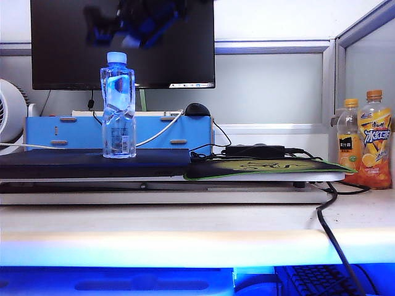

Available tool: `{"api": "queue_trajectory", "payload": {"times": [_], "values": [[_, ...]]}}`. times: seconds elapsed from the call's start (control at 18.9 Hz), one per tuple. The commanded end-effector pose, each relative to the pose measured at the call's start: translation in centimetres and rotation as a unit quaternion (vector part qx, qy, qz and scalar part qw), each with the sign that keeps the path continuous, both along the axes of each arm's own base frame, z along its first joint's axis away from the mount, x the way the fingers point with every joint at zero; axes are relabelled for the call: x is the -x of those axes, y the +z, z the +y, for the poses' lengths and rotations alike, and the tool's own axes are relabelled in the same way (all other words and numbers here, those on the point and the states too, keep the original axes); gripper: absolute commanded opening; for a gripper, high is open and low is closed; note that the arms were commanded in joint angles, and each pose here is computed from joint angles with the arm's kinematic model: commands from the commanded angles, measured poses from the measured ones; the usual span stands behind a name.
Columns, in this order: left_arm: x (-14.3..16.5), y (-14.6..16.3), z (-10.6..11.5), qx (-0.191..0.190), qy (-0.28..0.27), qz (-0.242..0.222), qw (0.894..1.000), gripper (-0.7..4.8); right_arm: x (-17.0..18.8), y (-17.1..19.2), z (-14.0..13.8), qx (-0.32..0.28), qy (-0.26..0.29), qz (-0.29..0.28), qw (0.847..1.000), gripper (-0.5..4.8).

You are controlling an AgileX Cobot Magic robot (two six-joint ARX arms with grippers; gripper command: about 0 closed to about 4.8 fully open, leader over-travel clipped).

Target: Pick up the mineral water bottle and place it on the laptop.

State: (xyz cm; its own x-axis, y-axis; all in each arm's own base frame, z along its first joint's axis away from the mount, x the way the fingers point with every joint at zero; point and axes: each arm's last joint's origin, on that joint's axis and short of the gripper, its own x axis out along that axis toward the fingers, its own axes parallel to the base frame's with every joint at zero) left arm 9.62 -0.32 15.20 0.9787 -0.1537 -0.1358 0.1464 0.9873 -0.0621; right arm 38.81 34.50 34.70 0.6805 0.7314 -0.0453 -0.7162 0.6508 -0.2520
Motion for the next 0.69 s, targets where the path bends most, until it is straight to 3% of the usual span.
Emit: {"api": "queue_trajectory", "payload": {"times": [0.05,0.11,0.21,0.37,0.58,0.69], "values": [[0.0,0.0,0.0,0.0,-0.003,0.002,1.0,-0.02,0.7,3.7,-1.4,-0.026,-0.112,-0.033,0.993,2.15],[0.0,0.0,0.0,0.0,-0.003,0.002,1.0,-0.02,1.1,4.6,-2.1,-0.022,-0.14,-0.038,0.989,-0.01],[0.0,0.0,0.0,0.0,-0.003,0.002,1.0,-0.02,2.1,7.0,-4.1,-0.009,-0.178,-0.039,0.983,-0.01],[0.0,0.0,0.0,0.0,-0.003,0.002,1.0,-0.02,6.4,12.8,-8.3,-0.007,-0.224,-0.037,0.974,-0.01],[0.0,0.0,0.0,0.0,-0.003,0.002,1.0,-0.02,16.3,21.9,-16.6,-0.077,-0.228,-0.089,0.967,-0.01],[0.0,0.0,0.0,0.0,-0.003,0.002,1.0,-0.02,21.0,24.4,-20.7,-0.103,-0.227,-0.108,0.963,-0.01]]}}
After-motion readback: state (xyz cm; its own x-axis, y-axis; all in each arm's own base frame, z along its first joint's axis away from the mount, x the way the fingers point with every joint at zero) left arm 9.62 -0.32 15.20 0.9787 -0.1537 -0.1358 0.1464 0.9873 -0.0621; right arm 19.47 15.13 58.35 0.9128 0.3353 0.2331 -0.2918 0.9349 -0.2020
